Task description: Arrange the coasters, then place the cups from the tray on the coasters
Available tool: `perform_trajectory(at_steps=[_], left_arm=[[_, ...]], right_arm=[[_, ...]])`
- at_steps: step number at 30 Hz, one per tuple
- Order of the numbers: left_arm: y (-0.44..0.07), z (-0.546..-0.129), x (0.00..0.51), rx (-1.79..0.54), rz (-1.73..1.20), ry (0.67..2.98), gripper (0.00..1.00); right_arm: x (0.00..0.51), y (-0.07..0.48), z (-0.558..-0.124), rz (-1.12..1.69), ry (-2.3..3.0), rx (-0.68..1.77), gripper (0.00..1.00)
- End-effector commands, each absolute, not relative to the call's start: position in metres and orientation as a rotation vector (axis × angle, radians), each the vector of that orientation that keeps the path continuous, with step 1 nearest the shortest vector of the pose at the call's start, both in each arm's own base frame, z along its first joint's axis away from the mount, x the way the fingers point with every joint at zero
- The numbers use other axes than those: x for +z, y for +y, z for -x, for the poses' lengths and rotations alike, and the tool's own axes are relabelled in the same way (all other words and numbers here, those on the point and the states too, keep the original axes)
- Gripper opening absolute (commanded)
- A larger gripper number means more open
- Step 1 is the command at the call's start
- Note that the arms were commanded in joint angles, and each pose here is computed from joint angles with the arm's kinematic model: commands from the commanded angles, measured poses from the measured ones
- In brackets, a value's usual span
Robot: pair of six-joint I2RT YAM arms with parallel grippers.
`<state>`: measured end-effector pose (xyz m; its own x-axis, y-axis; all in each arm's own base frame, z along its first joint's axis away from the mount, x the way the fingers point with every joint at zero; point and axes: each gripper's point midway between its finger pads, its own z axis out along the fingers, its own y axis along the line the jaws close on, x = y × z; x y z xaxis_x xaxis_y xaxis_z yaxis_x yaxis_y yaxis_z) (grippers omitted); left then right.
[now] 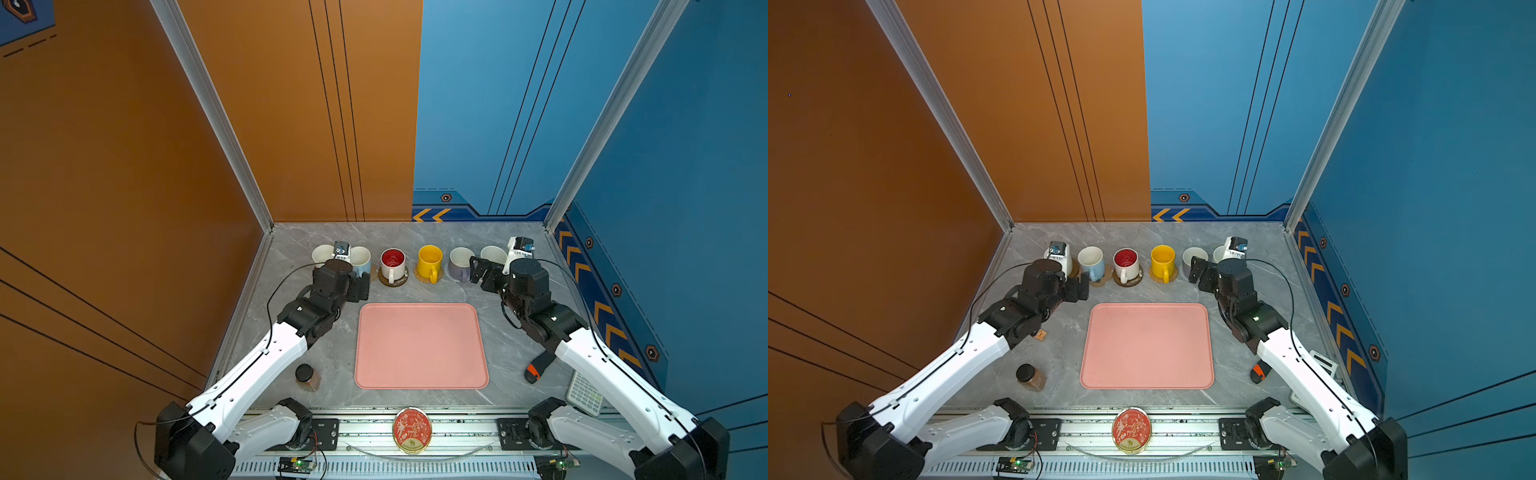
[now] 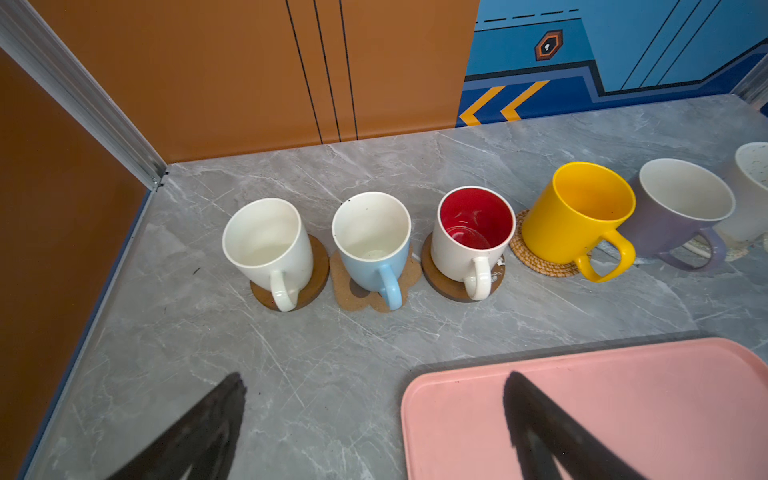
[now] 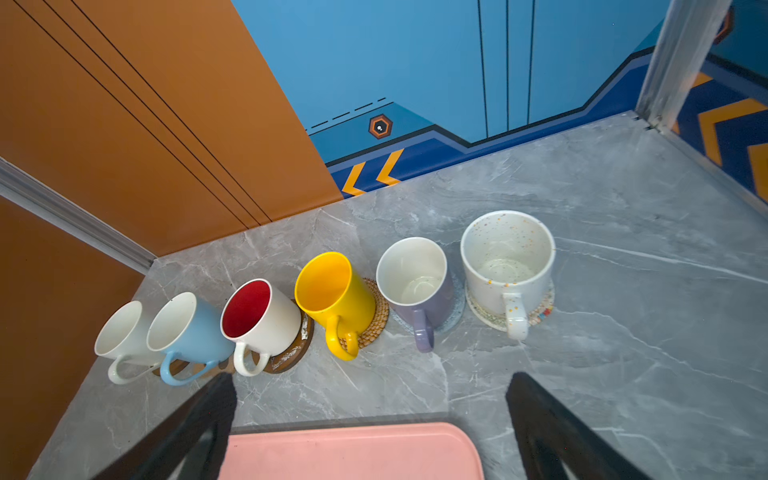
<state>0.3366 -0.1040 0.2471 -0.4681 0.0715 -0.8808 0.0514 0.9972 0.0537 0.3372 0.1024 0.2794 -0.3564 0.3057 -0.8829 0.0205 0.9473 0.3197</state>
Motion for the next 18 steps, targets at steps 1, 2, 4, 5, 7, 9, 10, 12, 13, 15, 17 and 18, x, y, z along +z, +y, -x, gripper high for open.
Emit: perform_trajectory(at_steps=[1, 2, 4, 5, 7, 9, 10, 12, 13, 15, 17, 18], left_arm=[[-0.078, -0.336, 0.247, 0.15, -0.05, 2.005, 0.98], [-0.071, -0.335, 0.246, 0.178, -0.032, 1.992, 0.98], [-0.059, -0.336, 0.243, 0.218, 0.016, 1.946, 0.98], [-0.054, -0.335, 0.239, 0.232, 0.025, 1.934, 0.98], [-0.048, -0.334, 0.234, 0.24, 0.035, 1.909, 0.98], [-0.04, -0.332, 0.228, 0.25, 0.05, 1.885, 0.98], [-0.037, -0.332, 0.226, 0.254, 0.056, 1.874, 0.98], [-0.031, -0.331, 0.221, 0.268, 0.063, 1.857, 0.98], [-0.029, -0.33, 0.219, 0.274, 0.067, 1.849, 0.98], [-0.021, -0.33, 0.213, 0.295, 0.086, 1.841, 0.98], [-0.017, -0.331, 0.206, 0.307, 0.088, 1.836, 0.98], [-0.015, -0.332, 0.202, 0.316, 0.086, 1.83, 0.98]], right_arm=[[0.269, 0.067, -0.323, -0.21, 1.917, 0.052, 1.0], [0.269, 0.059, -0.32, -0.213, 1.908, 0.011, 1.0], [0.267, 0.045, -0.314, -0.197, 1.894, -0.057, 1.0], [0.266, 0.039, -0.311, -0.188, 1.879, -0.079, 1.0], [0.266, 0.029, -0.304, -0.177, 1.848, -0.108, 1.0], [0.263, 0.02, -0.299, -0.173, 1.816, -0.129, 1.0], [0.261, 0.016, -0.297, -0.172, 1.808, -0.133, 1.0], [0.254, 0.007, -0.293, -0.181, 1.797, -0.14, 1.0], [0.25, 0.004, -0.293, -0.185, 1.798, -0.142, 1.0], [0.24, -0.002, -0.293, -0.2, 1.801, -0.136, 1.0], [0.229, -0.007, -0.296, -0.21, 1.804, -0.132, 1.0], [0.222, -0.009, -0.298, -0.216, 1.806, -0.132, 1.0]])
